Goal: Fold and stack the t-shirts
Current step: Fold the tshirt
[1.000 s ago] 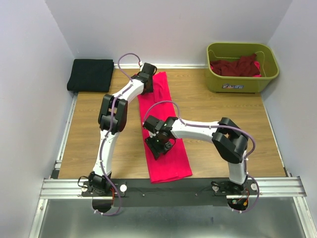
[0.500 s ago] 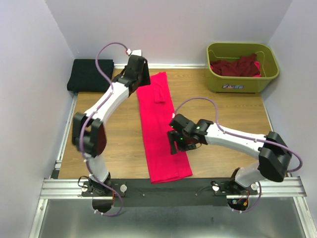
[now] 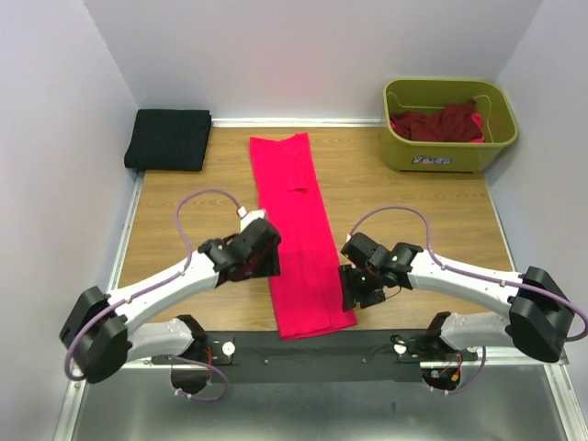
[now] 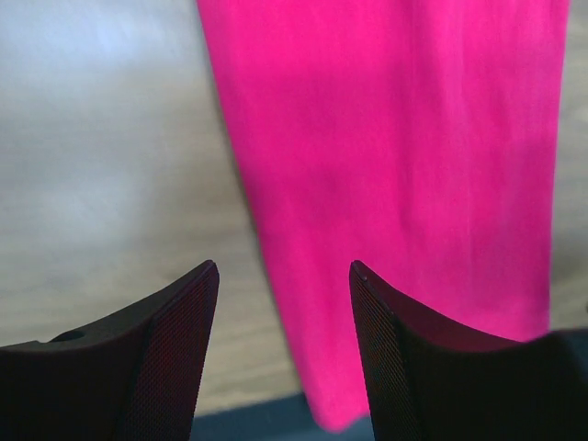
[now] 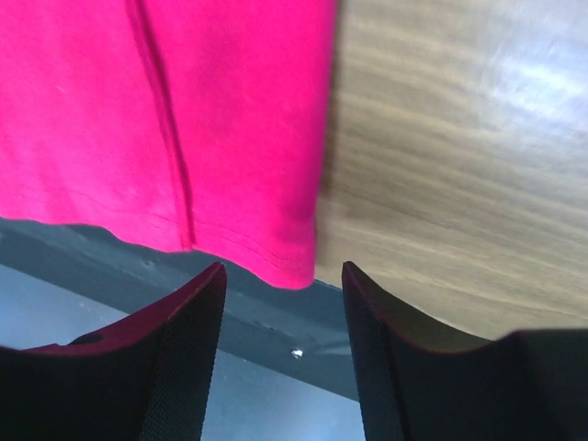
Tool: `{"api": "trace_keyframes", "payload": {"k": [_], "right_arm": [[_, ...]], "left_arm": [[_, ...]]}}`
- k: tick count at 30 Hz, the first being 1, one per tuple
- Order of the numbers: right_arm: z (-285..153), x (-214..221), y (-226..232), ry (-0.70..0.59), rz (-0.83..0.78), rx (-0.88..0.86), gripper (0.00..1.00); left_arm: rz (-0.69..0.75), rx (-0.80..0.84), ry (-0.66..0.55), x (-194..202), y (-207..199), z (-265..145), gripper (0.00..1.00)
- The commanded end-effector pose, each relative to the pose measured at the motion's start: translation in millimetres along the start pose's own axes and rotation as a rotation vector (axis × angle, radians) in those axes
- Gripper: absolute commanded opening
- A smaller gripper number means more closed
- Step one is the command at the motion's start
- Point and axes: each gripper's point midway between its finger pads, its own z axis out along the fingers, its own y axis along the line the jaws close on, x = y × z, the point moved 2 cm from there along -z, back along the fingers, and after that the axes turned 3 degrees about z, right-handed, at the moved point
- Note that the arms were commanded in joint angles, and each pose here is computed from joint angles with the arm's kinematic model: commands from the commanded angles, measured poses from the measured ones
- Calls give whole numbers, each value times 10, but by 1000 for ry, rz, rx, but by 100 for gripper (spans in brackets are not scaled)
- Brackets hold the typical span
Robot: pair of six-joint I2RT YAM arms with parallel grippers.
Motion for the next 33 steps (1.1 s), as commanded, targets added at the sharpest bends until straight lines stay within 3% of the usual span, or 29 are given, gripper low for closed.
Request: {"api": "trace_keyframes", "payload": {"k": [1,7,18,21,26,28,33], "right_arm": [[42,158,-22,51,23,-44,59],[118,247,-54,73,24,-68,57],[268,219,-46,68,12,-77,53],[348,240,-61,88,6,-72,41],[402,269,-83,107,1,-69,6],[400,277,-90,105,-1,-69,1],[406,271,-103,100,-9,-64,1]], "left_arm": [[-142,41,120,523,-144,-121,67],[-129,3,254,1029,-236,-186,67],[-129,-60,336,1296,-157,-277,67],[-135,-57,363,1374,-154,-294,67],[-136,-41,395,1467,-202,-347,66],[-133,-42,403,1494,-208,-354,66],[-144,-40,415,1544,-231,-337,64]]}}
